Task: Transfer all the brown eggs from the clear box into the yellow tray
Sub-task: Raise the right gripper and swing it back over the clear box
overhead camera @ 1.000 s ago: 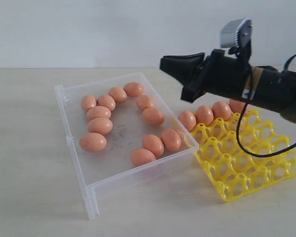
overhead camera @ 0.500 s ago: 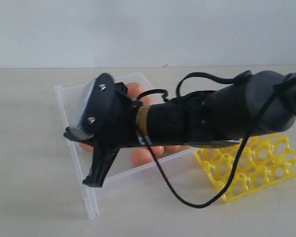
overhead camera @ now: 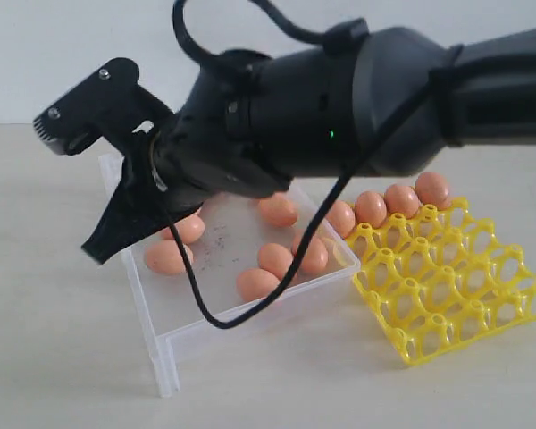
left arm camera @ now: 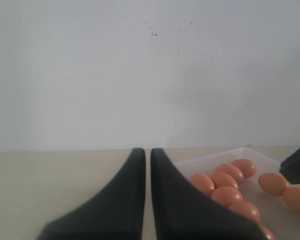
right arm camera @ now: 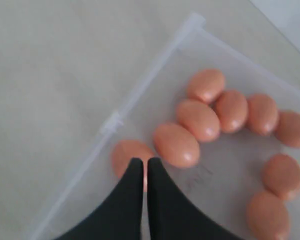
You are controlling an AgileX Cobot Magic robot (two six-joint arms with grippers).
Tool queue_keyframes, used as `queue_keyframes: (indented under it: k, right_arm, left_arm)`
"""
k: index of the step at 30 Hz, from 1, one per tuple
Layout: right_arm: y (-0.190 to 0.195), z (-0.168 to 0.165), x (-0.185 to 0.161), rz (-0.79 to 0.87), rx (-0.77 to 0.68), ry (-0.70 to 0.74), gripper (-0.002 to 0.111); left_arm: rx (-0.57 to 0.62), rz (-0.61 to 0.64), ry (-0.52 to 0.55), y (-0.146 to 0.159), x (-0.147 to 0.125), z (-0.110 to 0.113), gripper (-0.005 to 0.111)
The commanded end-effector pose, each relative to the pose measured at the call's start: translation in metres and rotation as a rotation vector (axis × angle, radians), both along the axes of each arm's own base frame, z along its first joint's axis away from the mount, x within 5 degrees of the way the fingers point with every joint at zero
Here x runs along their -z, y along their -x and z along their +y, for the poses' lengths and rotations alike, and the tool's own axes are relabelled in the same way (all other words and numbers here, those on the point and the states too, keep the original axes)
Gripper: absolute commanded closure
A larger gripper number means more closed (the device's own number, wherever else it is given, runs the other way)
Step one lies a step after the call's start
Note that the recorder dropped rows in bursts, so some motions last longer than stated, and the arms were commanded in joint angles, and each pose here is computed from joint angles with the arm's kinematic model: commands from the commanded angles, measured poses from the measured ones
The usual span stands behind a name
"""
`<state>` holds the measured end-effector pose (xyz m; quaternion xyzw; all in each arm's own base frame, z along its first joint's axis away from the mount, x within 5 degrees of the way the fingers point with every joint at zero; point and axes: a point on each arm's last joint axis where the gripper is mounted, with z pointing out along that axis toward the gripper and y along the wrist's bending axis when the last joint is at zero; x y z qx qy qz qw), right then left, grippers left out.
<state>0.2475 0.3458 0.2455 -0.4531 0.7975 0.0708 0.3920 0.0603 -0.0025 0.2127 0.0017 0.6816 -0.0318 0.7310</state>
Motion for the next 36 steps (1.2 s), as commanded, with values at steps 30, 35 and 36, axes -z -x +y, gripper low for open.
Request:
queue_keyframes:
  k: [30, 35, 36]
  right_arm:
    - [0.022, 0.035, -0.059, -0.042, -0.466, -0.199, 0.108]
    - [-0.007, 0.035, -0.044, -0.077, -0.339, -0.252, 0.064]
    - [-0.019, 0.036, -0.036, -0.088, -0.274, -0.289, 0.05]
  left_arm:
    - [-0.002, -0.013, 0.001, 0.0, -0.002, 0.0, 0.103]
    - [-0.002, -0.013, 0.001, 0.0, -0.002, 0.0, 0.103]
    - [-0.002, -0.013, 0.001, 0.0, -0.002, 0.0, 0.103]
